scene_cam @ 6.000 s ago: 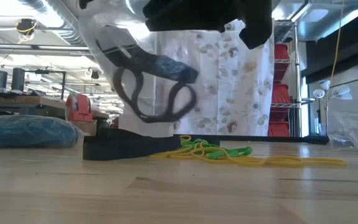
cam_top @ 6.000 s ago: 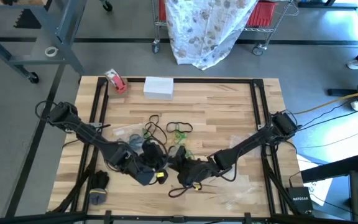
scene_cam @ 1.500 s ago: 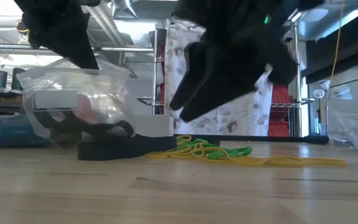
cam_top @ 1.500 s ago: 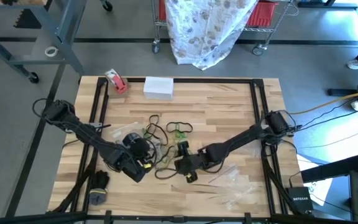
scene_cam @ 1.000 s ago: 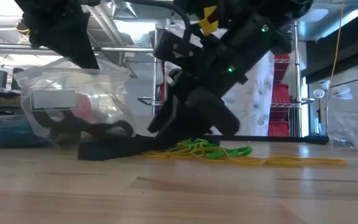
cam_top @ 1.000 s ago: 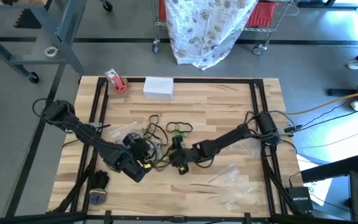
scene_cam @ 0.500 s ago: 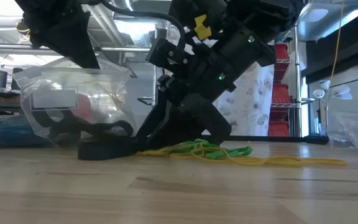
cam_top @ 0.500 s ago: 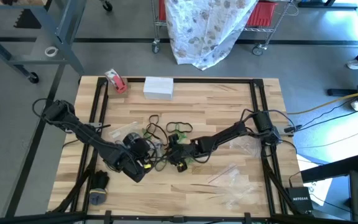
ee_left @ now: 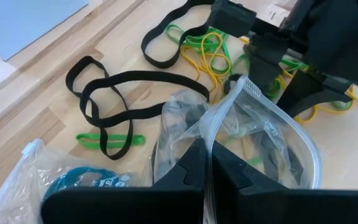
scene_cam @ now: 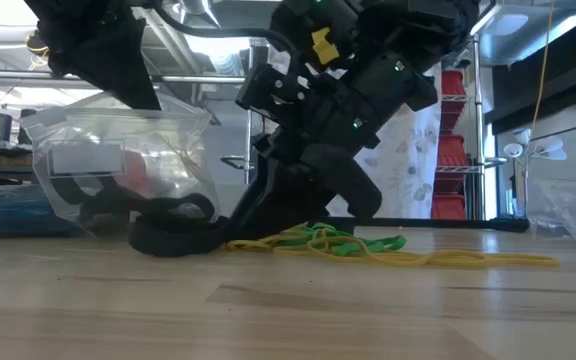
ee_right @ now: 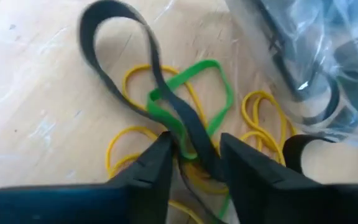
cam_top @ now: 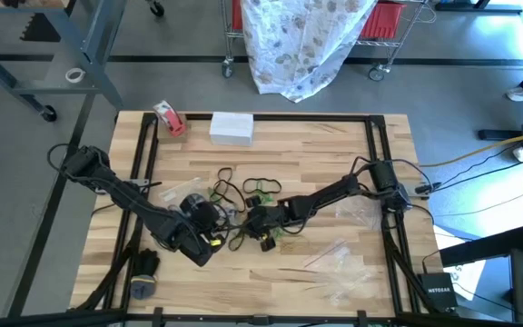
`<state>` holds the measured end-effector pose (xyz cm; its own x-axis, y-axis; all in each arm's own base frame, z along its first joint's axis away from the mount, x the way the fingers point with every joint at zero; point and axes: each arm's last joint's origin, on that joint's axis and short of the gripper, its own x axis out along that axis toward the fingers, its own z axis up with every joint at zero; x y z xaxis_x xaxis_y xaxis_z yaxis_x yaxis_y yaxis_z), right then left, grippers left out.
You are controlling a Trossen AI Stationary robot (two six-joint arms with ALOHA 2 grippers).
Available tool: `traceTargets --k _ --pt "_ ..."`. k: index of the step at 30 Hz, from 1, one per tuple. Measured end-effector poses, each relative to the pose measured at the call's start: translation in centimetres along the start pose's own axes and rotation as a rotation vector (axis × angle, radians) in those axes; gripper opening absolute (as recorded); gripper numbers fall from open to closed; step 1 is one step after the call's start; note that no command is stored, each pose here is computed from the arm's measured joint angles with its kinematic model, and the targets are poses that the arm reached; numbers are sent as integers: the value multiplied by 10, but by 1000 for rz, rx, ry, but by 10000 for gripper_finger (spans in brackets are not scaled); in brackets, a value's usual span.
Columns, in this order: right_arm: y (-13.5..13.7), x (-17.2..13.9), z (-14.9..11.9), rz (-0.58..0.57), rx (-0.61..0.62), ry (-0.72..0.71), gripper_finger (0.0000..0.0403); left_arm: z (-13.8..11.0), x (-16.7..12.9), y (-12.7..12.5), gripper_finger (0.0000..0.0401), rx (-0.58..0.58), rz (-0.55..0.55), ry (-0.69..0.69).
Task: Sort rubber bands
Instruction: Put the black rubber band into the transparent zip bag
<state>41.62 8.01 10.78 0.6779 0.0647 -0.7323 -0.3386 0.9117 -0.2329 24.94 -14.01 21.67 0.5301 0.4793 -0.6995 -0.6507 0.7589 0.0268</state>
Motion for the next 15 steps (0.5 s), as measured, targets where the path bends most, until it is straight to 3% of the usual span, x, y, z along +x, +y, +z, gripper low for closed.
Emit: traceTargets --k 9,15 --pt "-1 -3 0 -53 -38 47 13 0 0 0 1 -1 0 0" --pt "8 -32 18 -149 -73 54 25 0 0 0 1 0 0 1"
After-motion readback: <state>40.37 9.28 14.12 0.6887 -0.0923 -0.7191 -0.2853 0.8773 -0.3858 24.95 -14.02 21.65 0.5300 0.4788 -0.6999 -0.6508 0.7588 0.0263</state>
